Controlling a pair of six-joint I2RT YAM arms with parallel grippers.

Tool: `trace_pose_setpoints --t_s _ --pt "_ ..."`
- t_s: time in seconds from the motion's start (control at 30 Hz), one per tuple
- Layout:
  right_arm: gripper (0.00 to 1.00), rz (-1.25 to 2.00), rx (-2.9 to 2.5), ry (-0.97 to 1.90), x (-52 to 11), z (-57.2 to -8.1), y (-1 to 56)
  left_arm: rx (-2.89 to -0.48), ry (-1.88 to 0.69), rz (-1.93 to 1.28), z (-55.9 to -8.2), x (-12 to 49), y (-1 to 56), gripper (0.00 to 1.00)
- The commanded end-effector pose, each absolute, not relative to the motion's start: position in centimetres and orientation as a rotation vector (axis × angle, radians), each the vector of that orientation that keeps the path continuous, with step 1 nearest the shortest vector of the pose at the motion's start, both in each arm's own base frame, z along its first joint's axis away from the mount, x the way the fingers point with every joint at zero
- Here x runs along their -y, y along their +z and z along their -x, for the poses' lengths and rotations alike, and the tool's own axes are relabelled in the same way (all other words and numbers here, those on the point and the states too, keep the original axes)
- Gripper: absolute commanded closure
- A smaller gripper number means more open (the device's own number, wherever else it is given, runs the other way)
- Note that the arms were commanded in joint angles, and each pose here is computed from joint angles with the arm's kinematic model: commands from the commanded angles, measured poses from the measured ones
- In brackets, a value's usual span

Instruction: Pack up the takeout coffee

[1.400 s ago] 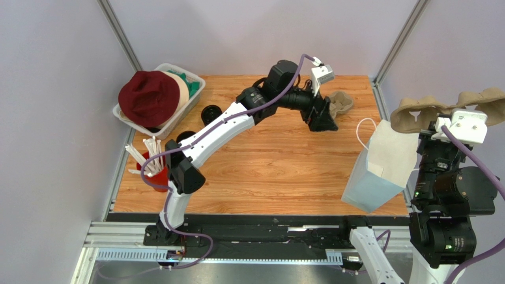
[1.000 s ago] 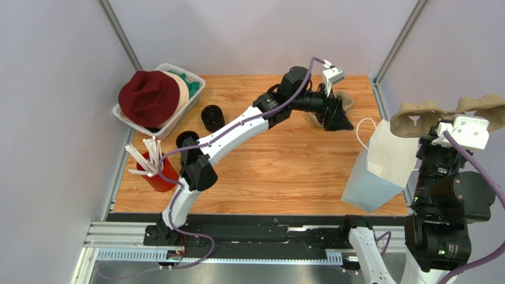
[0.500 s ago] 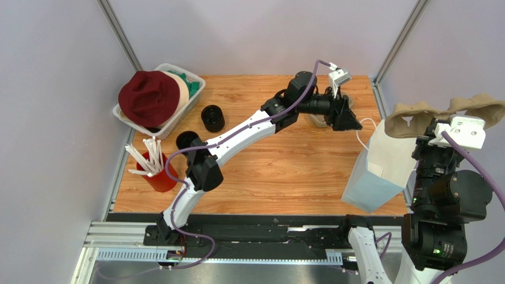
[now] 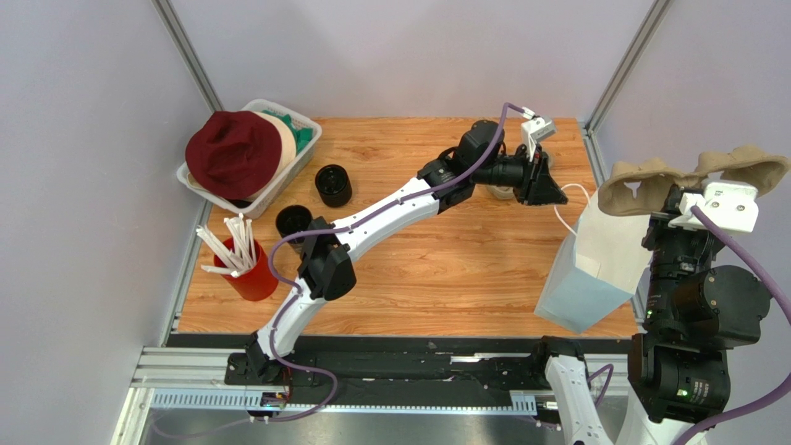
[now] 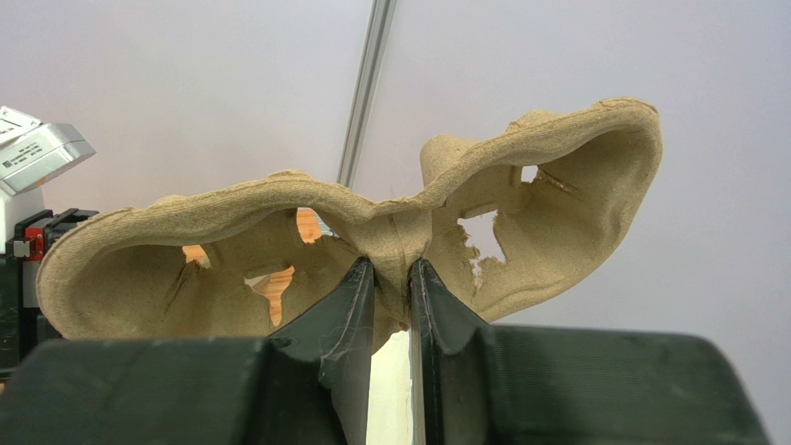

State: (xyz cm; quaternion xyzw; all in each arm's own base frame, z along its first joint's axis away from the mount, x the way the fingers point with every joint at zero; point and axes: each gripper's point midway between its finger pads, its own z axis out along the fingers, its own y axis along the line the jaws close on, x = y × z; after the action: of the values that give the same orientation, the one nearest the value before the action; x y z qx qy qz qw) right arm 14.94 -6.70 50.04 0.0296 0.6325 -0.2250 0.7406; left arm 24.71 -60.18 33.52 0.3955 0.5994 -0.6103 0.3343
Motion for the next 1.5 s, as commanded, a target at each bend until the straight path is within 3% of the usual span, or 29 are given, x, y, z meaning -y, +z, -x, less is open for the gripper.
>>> trace_pose_setpoints --t_s 0.0,0.03,0.17,0.67,1.0,1.47 --pt "0.9 -0.065 -1.379 -0.466 6.4 -15.3 50.5 -1.468 -1.583 -1.034 -24.3 60.1 36.5 0.76" --pt "0.9 -0.063 -1.378 -0.464 6.3 -15.3 50.6 -1.475 -1.567 -1.04 -24.3 59.9 36.4 0.86" --pt "0.9 -0.054 -1.386 -0.458 6.2 -15.6 50.6 -1.499 -1.502 -1.05 -24.5 58.9 36.8 1.0" --pt "0.9 0.081 -1.415 -0.279 2.9 -17.4 51.6 -1.501 -1.306 -0.958 -26.8 51.2 43.6 1.0" --pt "0.89 0.218 -1.441 -0.075 -0.9 -18.8 51.1 -1.563 -1.208 -0.961 -27.7 46.9 42.7 1.0" --pt "0.88 0.397 -1.414 0.212 -5.9 -20.0 52.5 -1.482 -1.156 -1.036 -23.4 38.8 47.3 1.0"
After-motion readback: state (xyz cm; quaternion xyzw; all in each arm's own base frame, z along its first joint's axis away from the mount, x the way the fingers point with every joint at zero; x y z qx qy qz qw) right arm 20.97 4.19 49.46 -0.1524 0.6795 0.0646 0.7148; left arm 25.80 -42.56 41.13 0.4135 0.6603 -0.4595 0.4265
